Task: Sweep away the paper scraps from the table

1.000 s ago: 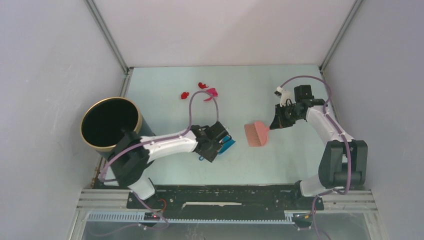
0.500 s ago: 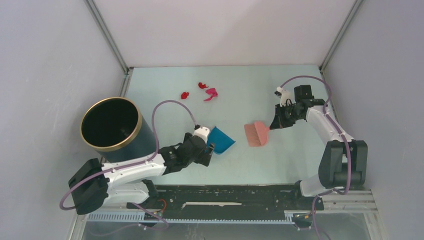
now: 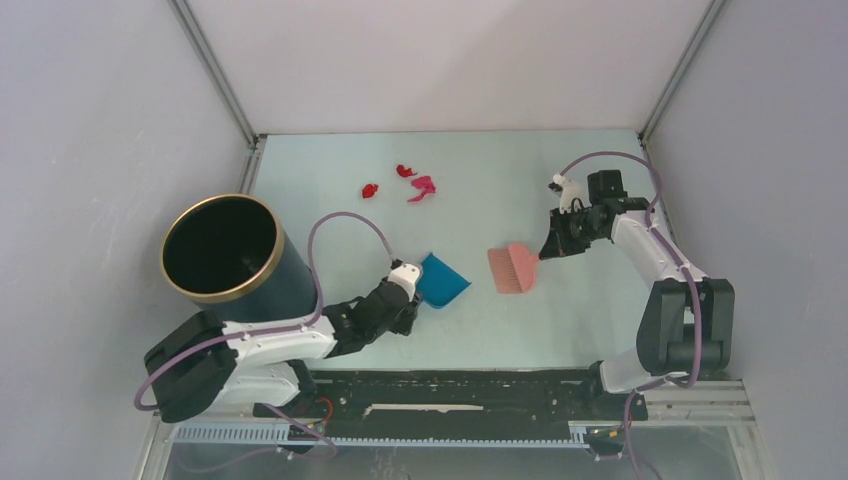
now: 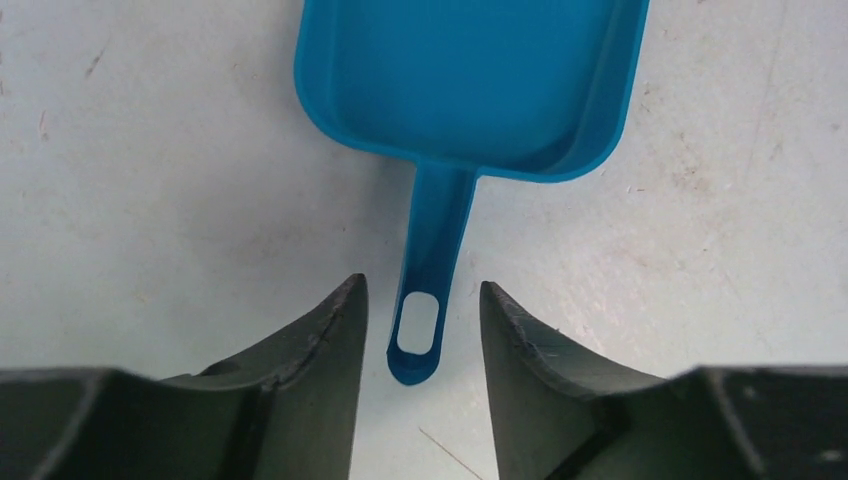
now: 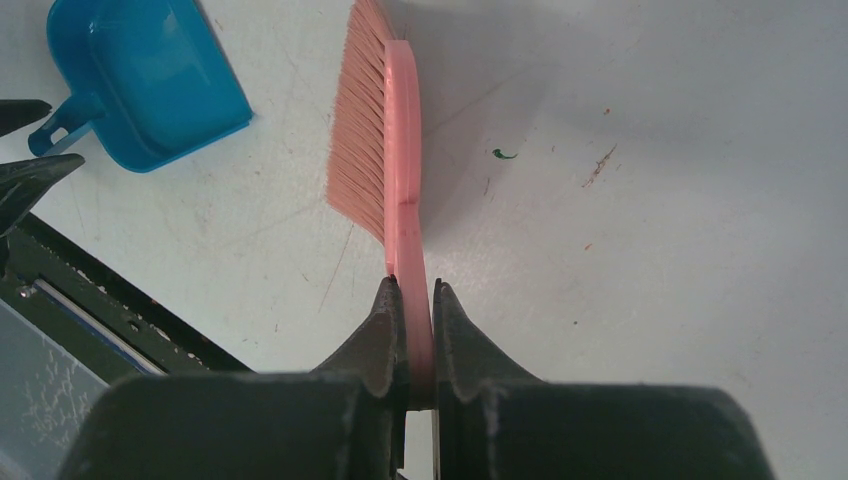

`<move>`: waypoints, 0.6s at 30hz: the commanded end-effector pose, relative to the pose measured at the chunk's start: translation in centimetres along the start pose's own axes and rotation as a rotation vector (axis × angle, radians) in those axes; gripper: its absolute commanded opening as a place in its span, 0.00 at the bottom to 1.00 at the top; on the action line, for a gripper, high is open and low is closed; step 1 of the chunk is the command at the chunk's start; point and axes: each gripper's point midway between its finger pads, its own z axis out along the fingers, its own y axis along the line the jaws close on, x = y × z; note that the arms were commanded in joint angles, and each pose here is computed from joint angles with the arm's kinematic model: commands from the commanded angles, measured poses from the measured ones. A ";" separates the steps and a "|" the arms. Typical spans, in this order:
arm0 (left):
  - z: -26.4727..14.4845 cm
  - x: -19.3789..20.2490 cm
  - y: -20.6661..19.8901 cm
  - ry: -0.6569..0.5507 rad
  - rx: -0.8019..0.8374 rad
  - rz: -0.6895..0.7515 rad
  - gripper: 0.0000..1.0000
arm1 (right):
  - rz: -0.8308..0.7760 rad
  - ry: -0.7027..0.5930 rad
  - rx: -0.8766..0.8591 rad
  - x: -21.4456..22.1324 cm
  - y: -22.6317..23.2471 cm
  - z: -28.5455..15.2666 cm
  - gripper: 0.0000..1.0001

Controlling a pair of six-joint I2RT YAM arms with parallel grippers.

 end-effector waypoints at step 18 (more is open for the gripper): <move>-4.1 -3.8 -0.3 -0.038 0.003 -0.160 0.09 | -0.484 -0.073 0.231 -7.2 2.4 -3.2 0.00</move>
